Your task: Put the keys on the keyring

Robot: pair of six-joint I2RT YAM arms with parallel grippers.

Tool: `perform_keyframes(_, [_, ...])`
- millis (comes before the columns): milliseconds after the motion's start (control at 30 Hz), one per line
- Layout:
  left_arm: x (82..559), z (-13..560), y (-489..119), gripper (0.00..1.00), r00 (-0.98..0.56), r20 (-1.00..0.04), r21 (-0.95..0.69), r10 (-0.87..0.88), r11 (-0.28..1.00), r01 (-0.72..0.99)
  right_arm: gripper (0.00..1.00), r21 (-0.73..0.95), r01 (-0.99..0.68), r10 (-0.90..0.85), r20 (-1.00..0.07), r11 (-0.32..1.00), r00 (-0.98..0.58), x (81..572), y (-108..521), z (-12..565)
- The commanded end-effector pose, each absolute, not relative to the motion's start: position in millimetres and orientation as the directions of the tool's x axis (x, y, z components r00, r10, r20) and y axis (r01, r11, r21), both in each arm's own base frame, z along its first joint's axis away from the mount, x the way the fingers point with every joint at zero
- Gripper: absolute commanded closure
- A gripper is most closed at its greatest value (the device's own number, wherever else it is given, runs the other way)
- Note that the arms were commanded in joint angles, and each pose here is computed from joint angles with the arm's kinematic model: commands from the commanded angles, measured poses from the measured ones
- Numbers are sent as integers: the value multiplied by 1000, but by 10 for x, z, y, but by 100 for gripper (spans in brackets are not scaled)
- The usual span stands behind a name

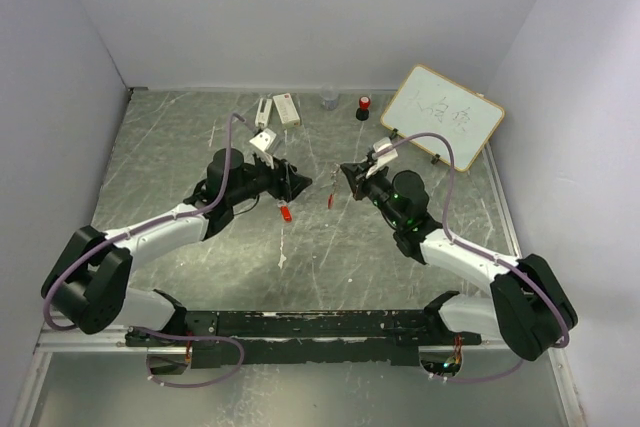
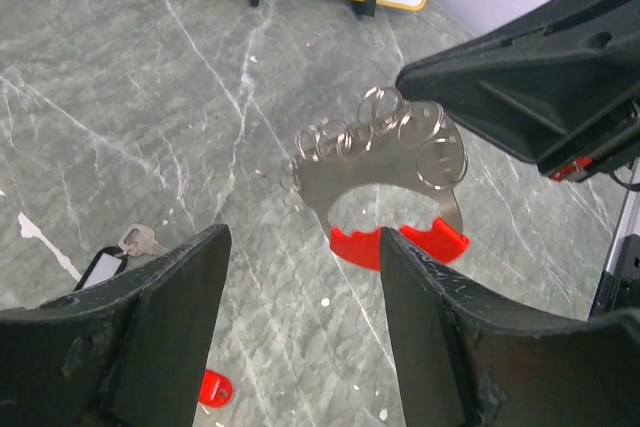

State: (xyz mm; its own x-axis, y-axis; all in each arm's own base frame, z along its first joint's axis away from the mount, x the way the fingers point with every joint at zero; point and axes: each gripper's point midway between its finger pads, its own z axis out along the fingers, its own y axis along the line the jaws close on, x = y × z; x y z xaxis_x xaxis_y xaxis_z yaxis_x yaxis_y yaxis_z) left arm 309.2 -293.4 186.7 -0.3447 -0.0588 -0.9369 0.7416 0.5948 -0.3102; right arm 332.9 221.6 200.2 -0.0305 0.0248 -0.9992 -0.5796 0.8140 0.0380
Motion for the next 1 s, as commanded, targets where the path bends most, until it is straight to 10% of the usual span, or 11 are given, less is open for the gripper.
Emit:
perform_keyframes(0, [3212,2195,-3042,28,-239,-965,-255,-106,587,768,100,11,-613,52,-997,790,49,3265,2246,2203])
perform_keyframes(967, [3029,2180,-3566,39,-191,-977,-215,-99,442,871,100,1,-676,31,-999,737,32,3208,2374,2125])
